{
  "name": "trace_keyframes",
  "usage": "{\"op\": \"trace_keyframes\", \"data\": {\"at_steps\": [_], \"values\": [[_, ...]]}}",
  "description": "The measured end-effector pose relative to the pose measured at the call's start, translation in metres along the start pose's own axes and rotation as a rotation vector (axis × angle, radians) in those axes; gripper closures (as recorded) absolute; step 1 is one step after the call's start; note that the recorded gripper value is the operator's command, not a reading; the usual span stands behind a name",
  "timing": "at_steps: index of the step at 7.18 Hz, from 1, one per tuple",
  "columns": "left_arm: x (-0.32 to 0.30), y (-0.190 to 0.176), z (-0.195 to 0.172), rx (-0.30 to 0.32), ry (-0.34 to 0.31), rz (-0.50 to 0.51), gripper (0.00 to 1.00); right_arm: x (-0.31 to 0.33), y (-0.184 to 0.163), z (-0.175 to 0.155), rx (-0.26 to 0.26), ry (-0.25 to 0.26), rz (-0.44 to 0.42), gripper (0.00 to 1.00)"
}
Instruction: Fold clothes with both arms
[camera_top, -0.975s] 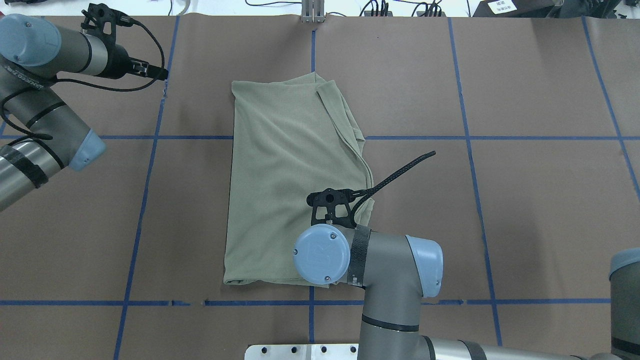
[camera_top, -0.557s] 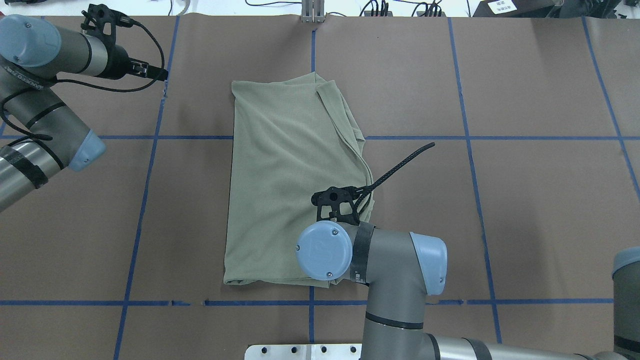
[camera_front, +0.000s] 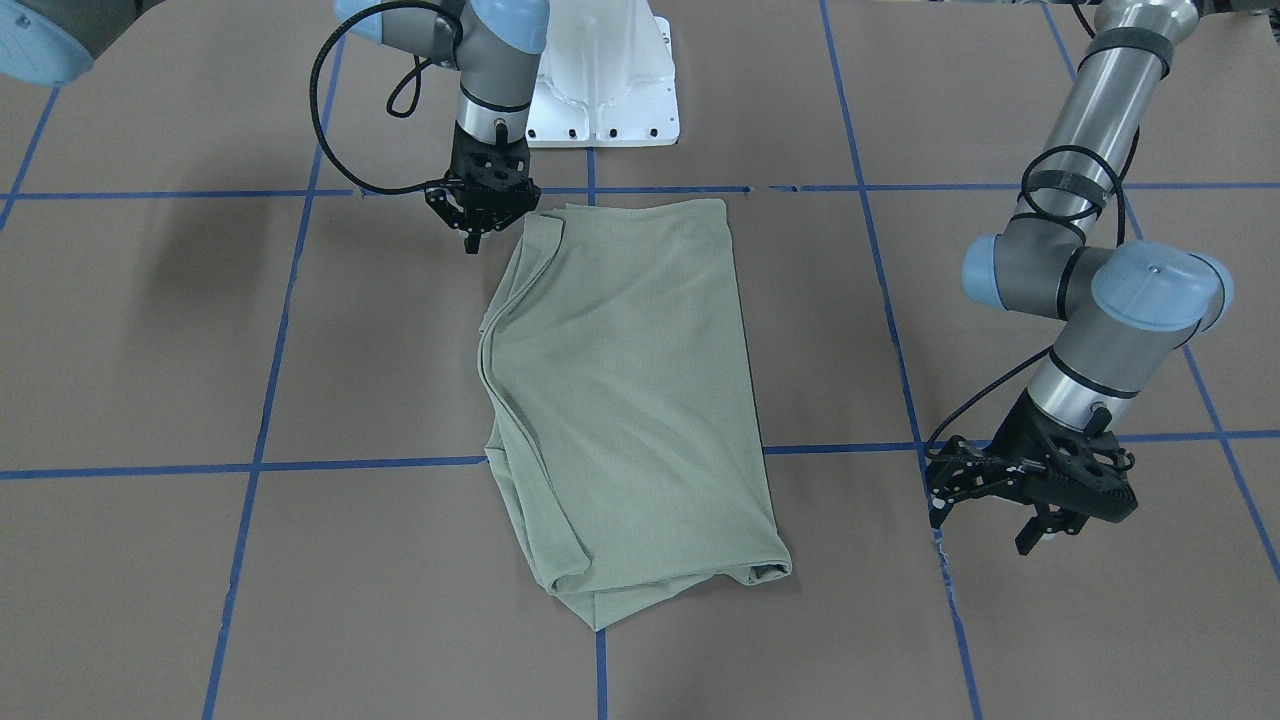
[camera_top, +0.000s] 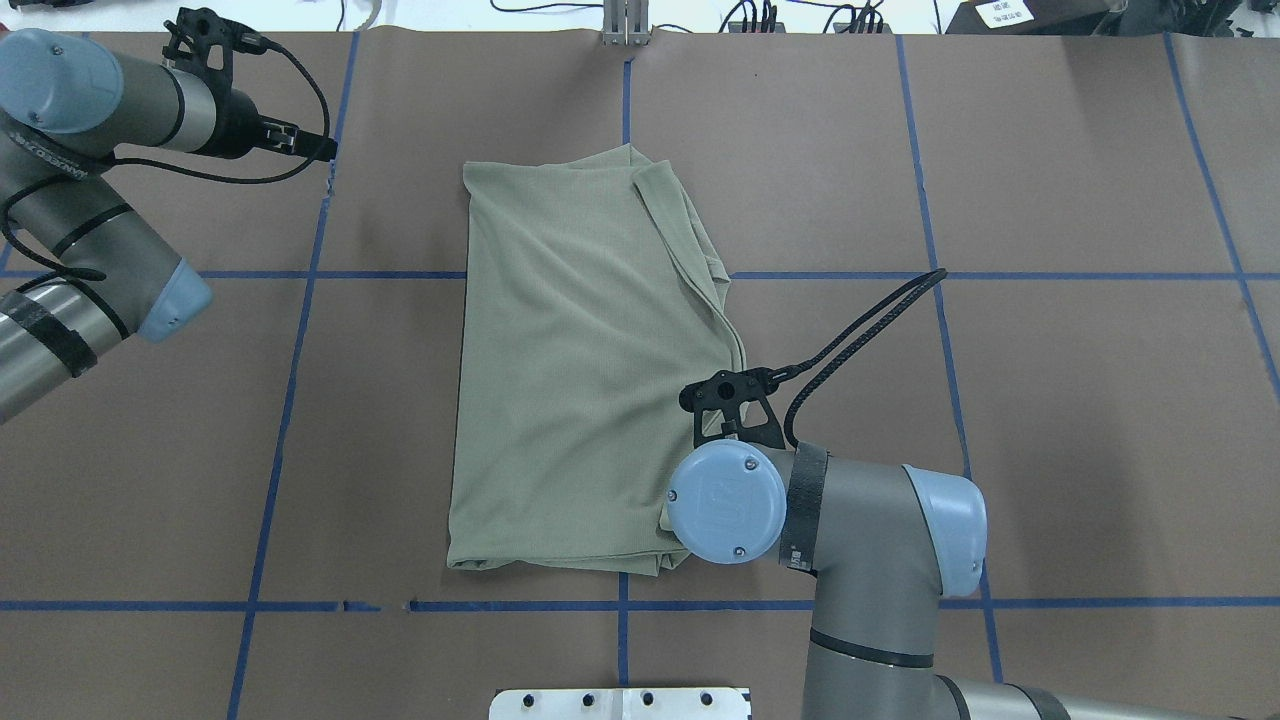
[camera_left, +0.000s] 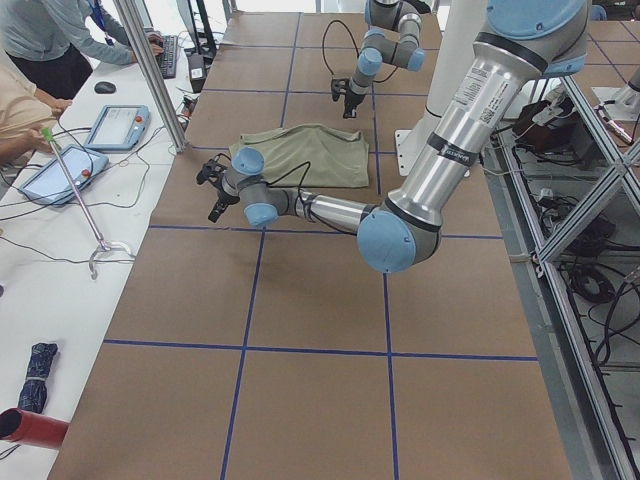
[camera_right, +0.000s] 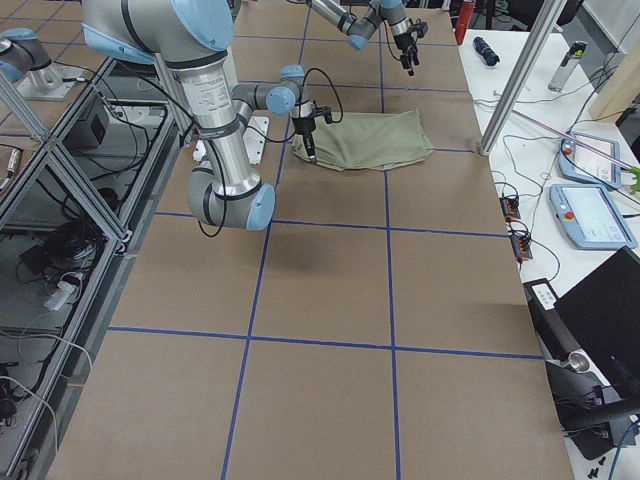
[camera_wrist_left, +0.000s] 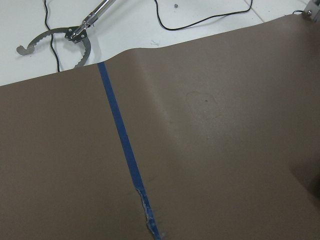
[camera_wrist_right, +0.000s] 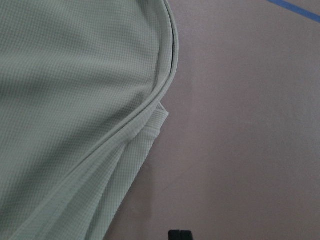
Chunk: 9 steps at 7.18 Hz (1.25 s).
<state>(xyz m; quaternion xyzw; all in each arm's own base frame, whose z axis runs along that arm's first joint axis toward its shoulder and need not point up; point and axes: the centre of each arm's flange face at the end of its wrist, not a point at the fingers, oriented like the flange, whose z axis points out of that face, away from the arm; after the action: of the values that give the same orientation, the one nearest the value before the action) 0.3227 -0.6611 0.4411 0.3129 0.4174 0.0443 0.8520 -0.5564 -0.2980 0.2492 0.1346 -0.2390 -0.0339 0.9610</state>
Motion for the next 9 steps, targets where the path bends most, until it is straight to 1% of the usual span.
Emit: {"op": "trace_keyframes", "data": {"at_steps": [1,2,3,4,5,6,7,8,9], "values": [[0.000,0.000,0.000,0.000,0.000,0.000,0.00,-0.018,-0.007,-0.007,0.011,-0.031,0.036,0.39],[0.000,0.000,0.000,0.000,0.000,0.000,0.00,-0.045,-0.017,-0.012,0.016,-0.051,0.127,0.39],[0.000,0.000,0.000,0.000,0.000,0.000,0.00,-0.069,-0.026,-0.011,0.014,-0.052,0.225,0.39],[0.000,0.000,0.000,0.000,0.000,0.000,0.00,-0.083,-0.031,-0.006,0.012,-0.048,0.299,0.40],[0.000,0.000,0.000,0.000,0.000,0.000,0.00,-0.088,-0.034,0.000,0.012,-0.045,0.340,0.46],[0.001,0.000,0.000,0.000,0.001,0.000,0.00,-0.090,-0.035,0.006,0.016,-0.034,0.359,0.49],[0.001,0.000,0.000,0.000,0.001,0.001,0.00,-0.090,-0.035,0.012,0.024,-0.016,0.357,0.50],[0.001,0.001,0.000,-0.001,0.001,0.000,0.00,-0.088,-0.035,0.016,0.026,0.001,0.341,0.55],[0.000,0.001,0.001,-0.001,0.001,0.000,0.00,-0.086,-0.034,0.018,0.025,0.016,0.322,0.72]]}}
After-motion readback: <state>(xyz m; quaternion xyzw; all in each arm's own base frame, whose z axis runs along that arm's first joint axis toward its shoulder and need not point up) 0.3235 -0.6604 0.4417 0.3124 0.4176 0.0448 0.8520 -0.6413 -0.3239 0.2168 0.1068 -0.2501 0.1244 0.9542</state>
